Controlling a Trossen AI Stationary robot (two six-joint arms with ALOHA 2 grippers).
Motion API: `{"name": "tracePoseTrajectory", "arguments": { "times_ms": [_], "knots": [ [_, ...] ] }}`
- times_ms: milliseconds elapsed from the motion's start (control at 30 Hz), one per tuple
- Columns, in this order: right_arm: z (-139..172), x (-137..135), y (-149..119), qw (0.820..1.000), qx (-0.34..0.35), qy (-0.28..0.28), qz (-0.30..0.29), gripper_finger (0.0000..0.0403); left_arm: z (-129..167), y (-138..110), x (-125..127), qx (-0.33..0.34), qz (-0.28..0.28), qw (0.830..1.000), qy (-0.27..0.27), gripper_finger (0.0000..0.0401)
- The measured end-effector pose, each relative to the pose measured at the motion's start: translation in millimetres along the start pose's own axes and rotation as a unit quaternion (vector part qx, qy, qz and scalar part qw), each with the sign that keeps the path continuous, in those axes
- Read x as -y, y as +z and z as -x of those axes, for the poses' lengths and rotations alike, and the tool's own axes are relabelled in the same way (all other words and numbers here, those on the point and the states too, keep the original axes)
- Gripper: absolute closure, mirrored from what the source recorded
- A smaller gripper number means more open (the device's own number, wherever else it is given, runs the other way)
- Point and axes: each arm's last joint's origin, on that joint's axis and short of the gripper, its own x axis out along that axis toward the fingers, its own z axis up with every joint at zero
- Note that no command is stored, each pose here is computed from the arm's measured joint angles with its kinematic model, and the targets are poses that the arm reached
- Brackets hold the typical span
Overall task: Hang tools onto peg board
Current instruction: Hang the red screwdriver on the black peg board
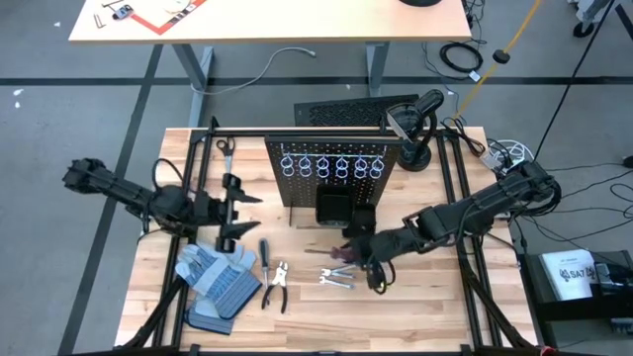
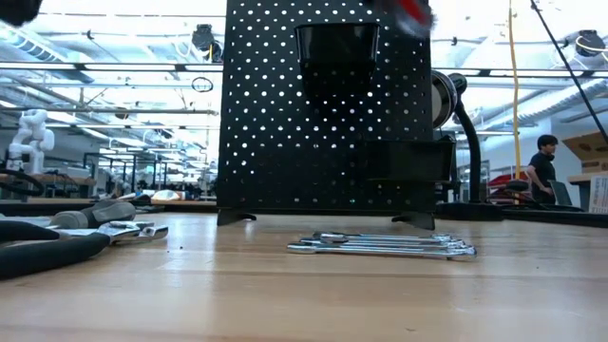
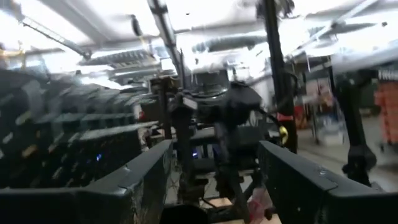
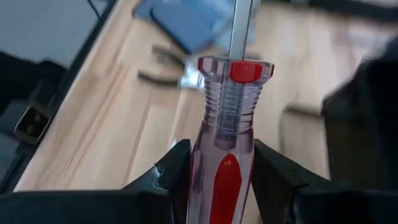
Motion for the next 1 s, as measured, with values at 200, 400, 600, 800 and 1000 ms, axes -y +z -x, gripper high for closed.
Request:
{"name": "tracePoseTrajectory", "arguments": {
  "times_ms": [200,400,600,800,1000],
  "knots": [
    [-1,11,18,0.995,0.086,-0.013,0.046,0.0279,-28,13,14,0.004,-0.069,0.997,-0.025,0.0154],
    [2,21,36,0.982,0.175,-0.036,0.068,0.0279,-47,22,20,-0.015,-0.082,0.997,-0.007,0.0154],
    [5,33,48,0.968,0.236,-0.060,0.065,0.0278,-71,22,27,-0.024,-0.083,0.996,-0.009,0.0154],
    [4,39,48,0.968,0.237,-0.065,0.048,0.0277,-95,30,32,-0.016,-0.110,0.994,-0.006,0.0154],
    [4,39,48,0.968,0.237,-0.063,0.045,0.0275,-109,45,39,-0.046,-0.247,0.968,0.007,0.0154]
  ]
}}
